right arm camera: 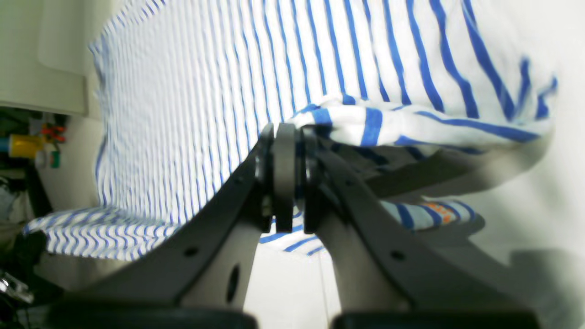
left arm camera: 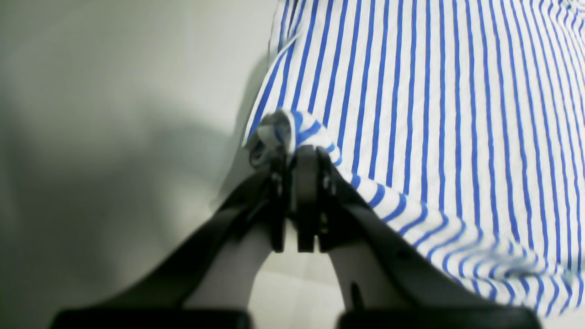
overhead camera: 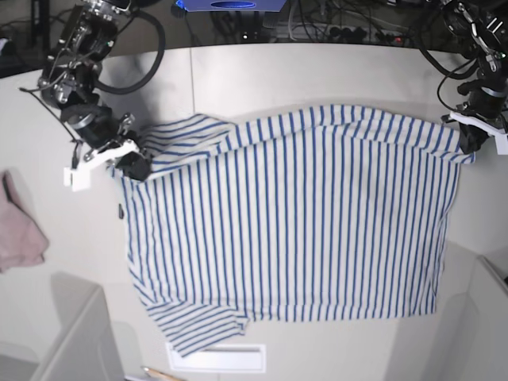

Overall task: Fold the T-shirt properly
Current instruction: 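Drag the shirt toward the robot base with both grippers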

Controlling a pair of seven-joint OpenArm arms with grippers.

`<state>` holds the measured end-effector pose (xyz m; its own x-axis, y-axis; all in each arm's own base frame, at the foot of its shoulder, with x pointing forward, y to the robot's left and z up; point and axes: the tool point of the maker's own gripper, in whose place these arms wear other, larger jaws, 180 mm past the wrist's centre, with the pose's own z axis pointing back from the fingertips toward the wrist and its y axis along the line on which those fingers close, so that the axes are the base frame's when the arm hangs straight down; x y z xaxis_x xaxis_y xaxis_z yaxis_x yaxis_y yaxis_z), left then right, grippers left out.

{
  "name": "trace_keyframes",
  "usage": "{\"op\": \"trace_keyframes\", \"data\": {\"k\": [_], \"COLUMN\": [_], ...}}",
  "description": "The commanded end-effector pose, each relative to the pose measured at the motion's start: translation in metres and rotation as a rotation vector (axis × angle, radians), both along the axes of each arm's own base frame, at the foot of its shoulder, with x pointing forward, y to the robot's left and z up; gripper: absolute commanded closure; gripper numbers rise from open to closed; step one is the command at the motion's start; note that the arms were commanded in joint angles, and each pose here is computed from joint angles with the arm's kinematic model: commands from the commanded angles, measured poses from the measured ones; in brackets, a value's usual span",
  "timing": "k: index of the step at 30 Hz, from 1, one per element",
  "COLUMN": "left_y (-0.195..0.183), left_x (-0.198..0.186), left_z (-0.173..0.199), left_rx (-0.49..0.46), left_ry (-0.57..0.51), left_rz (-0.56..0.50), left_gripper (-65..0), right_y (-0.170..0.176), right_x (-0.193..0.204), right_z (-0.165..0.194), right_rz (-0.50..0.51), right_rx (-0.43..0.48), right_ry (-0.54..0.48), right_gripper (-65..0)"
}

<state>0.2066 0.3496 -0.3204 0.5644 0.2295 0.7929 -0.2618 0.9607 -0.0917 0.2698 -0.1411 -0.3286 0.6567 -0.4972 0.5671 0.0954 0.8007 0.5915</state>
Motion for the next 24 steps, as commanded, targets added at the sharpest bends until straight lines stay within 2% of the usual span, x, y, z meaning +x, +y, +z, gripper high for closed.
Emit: {"op": "trace_keyframes", "data": {"k": [1,7,15,21,24], "left_y": [0.007,0.014,0.023,0.036,0.028], "left_x": [0.007,0.016,0.027,0.035,0.051], "left_z": [0.014,0.021,0.014,0.006,-0.001], "left_rx": [0.020,0.003,-0.051,-0.068,-0.076], "left_ry": [-0.045,-0.078,-0.088,-0.070,-0.048], "left_rz": [0.015,0.076,0.135,0.144,0.091], "left_gripper": [0.0,0.0,0.0,0.0,0.0], "right_y": [0.000,0.002,-0.002,0.001,-0.004], "right_x": [0.009,0.030,0.059,0.083,0.094], "right_z": [0.015,0.030,0.016,0.005,0.001], "right_rz": [0.001,0.009,-0.037,-0.045,-0.047], "right_rx": [0.005,0.013,0.092,0.144,0.151], "right_ry": [-0.053,-0.098,-0.043,-0.008,0.005], "right_gripper": [0.0,0.0,0.0,0.0,0.0]}}
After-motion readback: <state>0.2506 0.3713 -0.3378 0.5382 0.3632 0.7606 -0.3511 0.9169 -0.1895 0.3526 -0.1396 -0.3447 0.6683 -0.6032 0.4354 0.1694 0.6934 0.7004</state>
